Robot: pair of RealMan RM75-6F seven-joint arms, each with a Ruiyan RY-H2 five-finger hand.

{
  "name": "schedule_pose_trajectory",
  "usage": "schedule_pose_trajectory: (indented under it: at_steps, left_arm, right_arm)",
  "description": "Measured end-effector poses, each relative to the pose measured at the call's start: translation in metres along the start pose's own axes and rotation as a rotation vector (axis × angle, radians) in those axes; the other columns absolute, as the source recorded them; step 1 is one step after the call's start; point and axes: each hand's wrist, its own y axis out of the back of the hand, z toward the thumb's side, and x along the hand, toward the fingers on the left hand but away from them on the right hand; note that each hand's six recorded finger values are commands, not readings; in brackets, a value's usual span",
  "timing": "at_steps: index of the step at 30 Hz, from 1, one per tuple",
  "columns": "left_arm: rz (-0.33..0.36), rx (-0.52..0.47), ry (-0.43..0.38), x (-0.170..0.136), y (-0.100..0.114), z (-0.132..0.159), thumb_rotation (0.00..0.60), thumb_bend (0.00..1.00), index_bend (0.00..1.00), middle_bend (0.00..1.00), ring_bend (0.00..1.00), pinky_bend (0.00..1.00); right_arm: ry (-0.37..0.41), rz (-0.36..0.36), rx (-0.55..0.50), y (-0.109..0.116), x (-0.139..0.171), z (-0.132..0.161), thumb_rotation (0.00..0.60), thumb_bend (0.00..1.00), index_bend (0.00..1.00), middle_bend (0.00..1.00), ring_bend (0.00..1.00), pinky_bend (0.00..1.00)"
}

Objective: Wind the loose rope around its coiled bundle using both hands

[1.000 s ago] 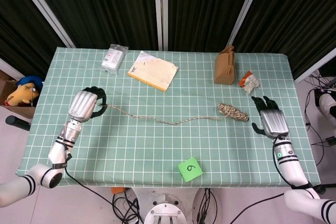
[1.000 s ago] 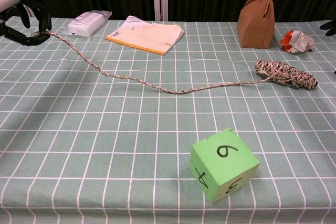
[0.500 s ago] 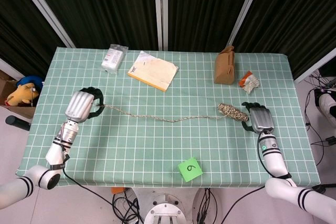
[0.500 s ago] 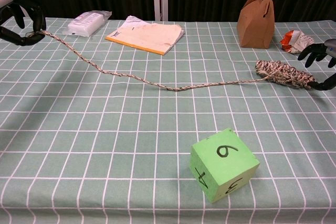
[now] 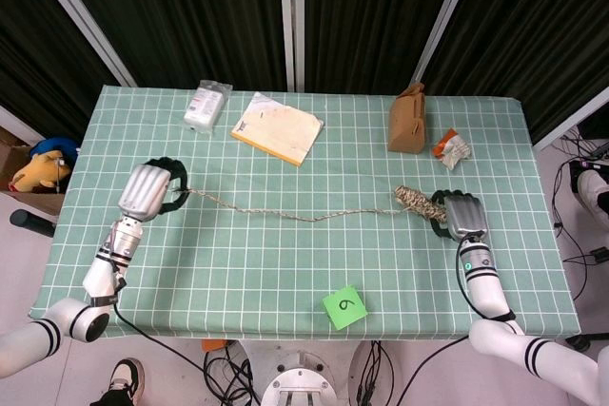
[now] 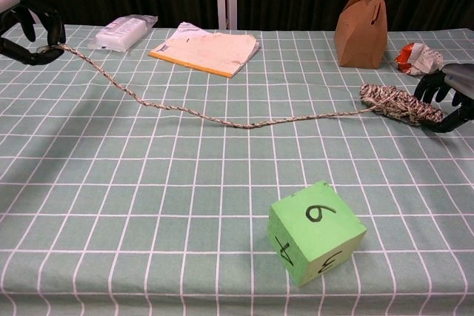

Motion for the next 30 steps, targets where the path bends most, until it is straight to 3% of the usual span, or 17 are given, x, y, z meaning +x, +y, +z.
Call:
schedule_pose_trajectory:
  at_steps: [8, 14, 24, 30]
  left_arm:
    - [-0.002, -0.007, 0.002, 0.000, 0.001, 0.000, 0.600, 0.52, 0.78, 0.47, 0.39, 0.49]
    - [-0.008, -0.014, 0.006, -0.001, -0.001, -0.002, 0.600, 0.52, 0.78, 0.47, 0.39, 0.49]
    - [-0.005, -0.033, 0.012, -0.001, 0.000, -0.004, 0.600, 0.52, 0.78, 0.47, 0.39, 0.49]
    - [0.008, -0.038, 0.013, -0.001, 0.005, -0.005, 0.600, 0.52, 0.78, 0.47, 0.39, 0.49]
  right_arm:
    - [0.005, -0.011, -0.014, 0.000, -0.001, 0.006, 0.600, 0.31, 0.43, 0.41, 0.31, 0.41]
    - [0.005, -0.046, -0.011, 0.001, -0.002, 0.008, 0.600, 0.34, 0.58, 0.49, 0.41, 0.51]
    - [0.016, -0.085, -0.058, 0.001, -0.003, 0.012, 0.600, 0.53, 0.77, 0.62, 0.57, 0.73]
    - [0.033, -0.130, -0.095, 0.005, -0.003, 0.013, 0.600, 0.61, 0.86, 0.67, 0.62, 0.80]
